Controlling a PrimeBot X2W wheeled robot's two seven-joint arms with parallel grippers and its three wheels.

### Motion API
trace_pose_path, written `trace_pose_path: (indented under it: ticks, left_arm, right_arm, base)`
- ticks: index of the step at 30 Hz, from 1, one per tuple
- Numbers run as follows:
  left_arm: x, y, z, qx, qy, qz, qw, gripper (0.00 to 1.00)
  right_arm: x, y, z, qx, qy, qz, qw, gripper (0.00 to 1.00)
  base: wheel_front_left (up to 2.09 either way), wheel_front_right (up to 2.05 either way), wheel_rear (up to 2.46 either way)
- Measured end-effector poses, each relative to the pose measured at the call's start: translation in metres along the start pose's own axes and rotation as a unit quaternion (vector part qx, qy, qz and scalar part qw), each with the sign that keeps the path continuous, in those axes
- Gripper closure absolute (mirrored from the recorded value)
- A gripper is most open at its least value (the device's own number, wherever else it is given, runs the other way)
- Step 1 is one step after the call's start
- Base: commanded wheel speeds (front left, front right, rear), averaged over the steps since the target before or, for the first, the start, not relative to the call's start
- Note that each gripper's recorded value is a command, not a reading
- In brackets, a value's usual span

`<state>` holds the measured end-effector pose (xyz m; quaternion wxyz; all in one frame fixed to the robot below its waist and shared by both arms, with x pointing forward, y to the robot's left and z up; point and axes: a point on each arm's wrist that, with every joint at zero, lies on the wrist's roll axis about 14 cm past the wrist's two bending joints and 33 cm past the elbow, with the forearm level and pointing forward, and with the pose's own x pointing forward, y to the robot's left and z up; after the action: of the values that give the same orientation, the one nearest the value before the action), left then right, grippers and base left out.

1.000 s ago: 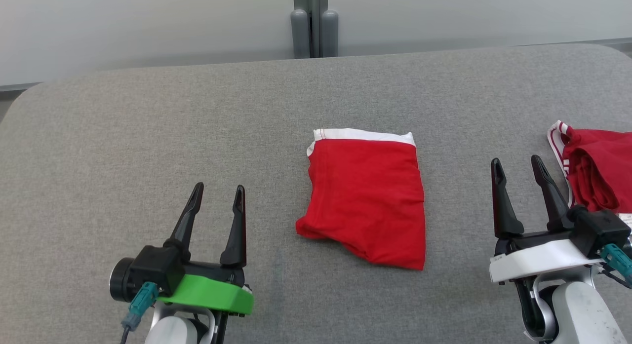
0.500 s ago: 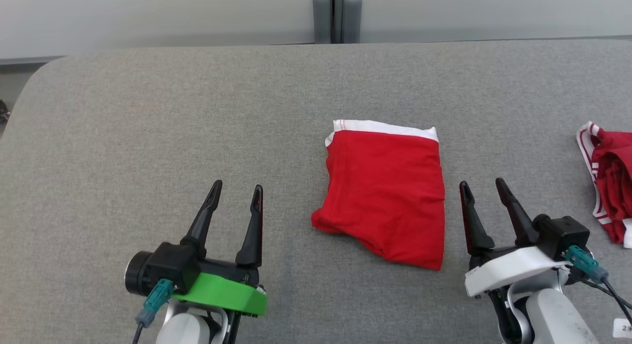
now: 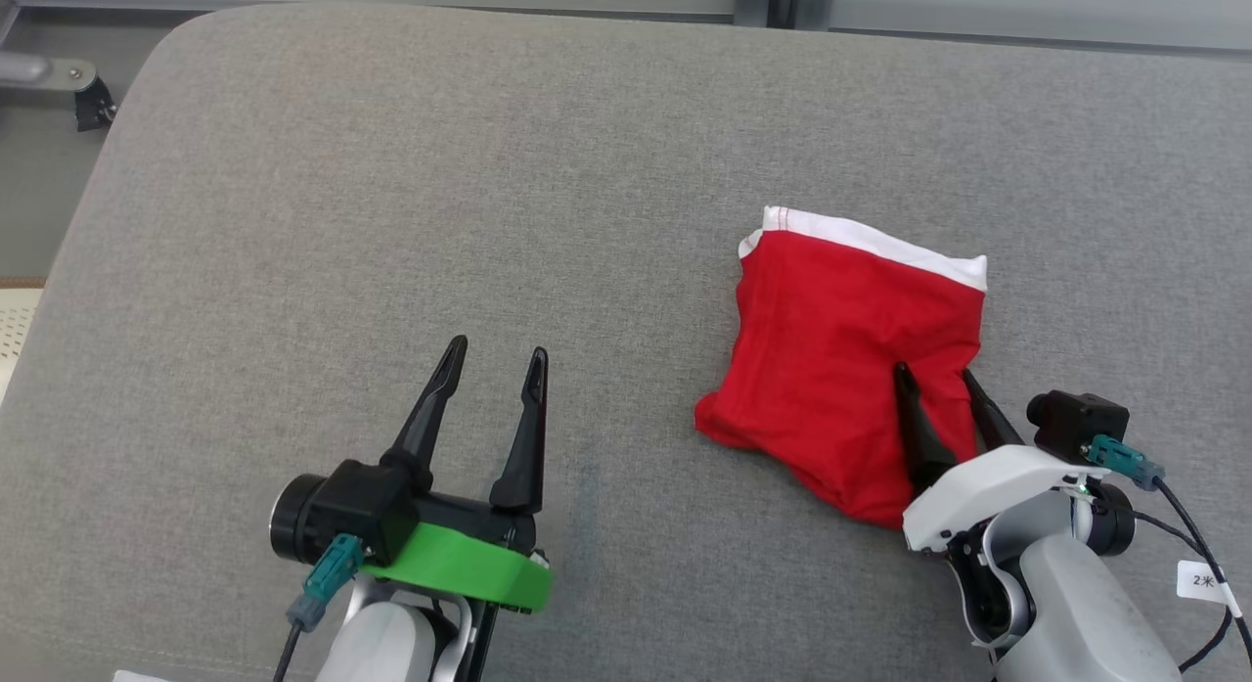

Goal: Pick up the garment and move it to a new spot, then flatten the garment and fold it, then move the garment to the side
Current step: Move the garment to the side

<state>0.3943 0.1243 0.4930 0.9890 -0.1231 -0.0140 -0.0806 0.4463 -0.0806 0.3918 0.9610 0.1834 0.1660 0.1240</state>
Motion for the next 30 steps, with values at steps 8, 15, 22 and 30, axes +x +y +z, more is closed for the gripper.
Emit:
trace_pose_path:
  ticks: [8,15,22,30]
  left_arm:
    - [-0.004,0.011,-0.003,0.004,0.006,0.019,1.000,0.00]
    - [0.004,-0.007,0.002,0.002,-0.005,-0.012,1.000,0.00]
    - [0.018,-0.049,0.004,0.004,-0.013,-0.083,0.996,0.00]
    - [0.038,-0.100,0.007,0.006,-0.029,-0.167,0.985,0.00]
  right_arm:
    - [0.012,0.008,-0.012,-0.035,0.023,0.022,0.999,1.00]
    - [0.008,0.000,0.007,-0.095,0.002,0.028,0.995,1.00]
    - [-0.002,-0.018,0.055,-0.204,-0.045,0.040,0.977,1.00]
    - [-0.038,-0.059,0.113,-0.336,-0.060,0.039,0.939,1.00]
  base:
    - [0.00,0.00,0.00]
    - [0.00,0.00,0.00]
    - [0.00,0.00,0.00]
    - [0.00,0.00,0.00]
